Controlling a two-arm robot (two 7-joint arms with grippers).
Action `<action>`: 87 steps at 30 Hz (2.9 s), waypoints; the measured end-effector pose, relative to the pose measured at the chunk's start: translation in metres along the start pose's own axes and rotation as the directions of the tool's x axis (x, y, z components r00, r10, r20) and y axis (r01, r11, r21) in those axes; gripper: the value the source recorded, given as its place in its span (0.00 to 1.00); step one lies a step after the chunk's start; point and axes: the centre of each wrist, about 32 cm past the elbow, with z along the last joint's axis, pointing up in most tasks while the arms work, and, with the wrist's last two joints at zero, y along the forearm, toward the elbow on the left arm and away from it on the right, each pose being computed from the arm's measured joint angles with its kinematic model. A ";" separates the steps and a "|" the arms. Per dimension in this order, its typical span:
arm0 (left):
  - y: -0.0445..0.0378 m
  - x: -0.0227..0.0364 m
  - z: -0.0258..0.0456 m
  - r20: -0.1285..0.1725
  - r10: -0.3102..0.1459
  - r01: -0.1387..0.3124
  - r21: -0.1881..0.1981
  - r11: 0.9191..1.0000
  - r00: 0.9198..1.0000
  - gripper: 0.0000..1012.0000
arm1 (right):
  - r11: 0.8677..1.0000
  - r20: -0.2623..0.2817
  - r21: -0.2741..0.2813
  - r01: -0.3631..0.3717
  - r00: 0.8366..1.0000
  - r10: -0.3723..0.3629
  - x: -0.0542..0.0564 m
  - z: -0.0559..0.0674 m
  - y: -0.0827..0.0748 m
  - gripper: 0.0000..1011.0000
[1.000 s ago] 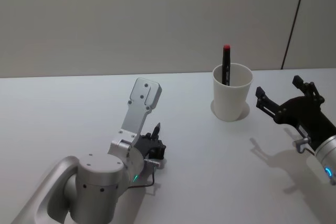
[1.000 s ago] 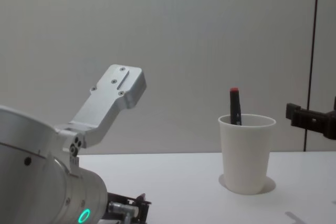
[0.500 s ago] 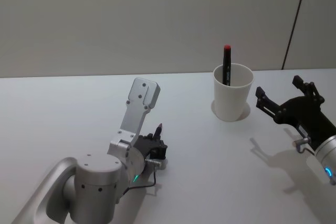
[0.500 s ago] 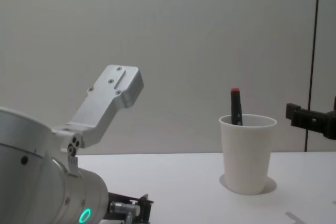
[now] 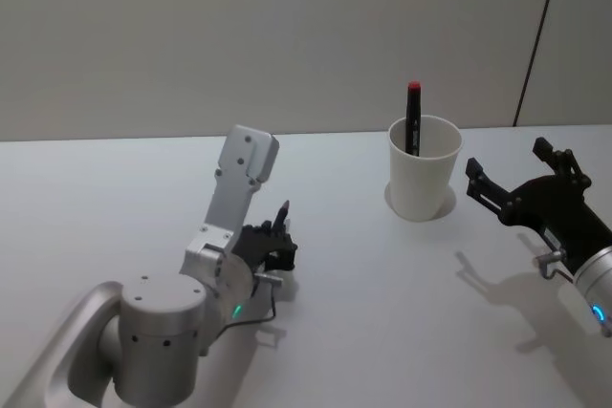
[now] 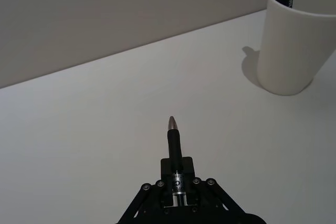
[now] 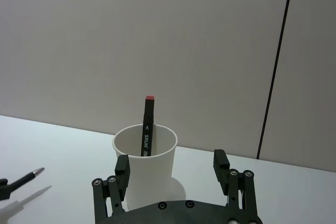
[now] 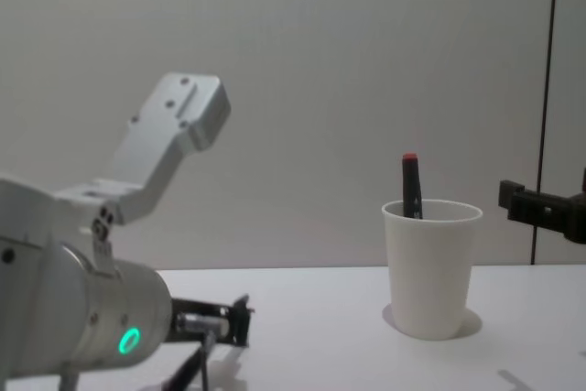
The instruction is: Place the pen into the pen holder.
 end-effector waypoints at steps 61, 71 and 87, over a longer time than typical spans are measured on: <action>0.0260 0.1002 -0.0113 0.146 -0.343 0.356 -0.619 0.700 0.928 0.12 | 1.000 0.000 0.000 0.000 1.000 0.000 0.000 0.000 0.000 0.99; 0.0176 0.0965 -0.0163 0.243 -0.458 0.498 -0.630 0.596 0.855 0.12 | 1.000 0.000 0.000 0.000 1.000 0.000 0.000 0.000 0.000 0.99; -0.0032 0.0789 -0.0163 0.392 -0.589 0.682 -0.598 0.421 0.707 0.12 | 1.000 0.000 0.000 0.000 1.000 0.000 0.000 0.000 0.000 0.99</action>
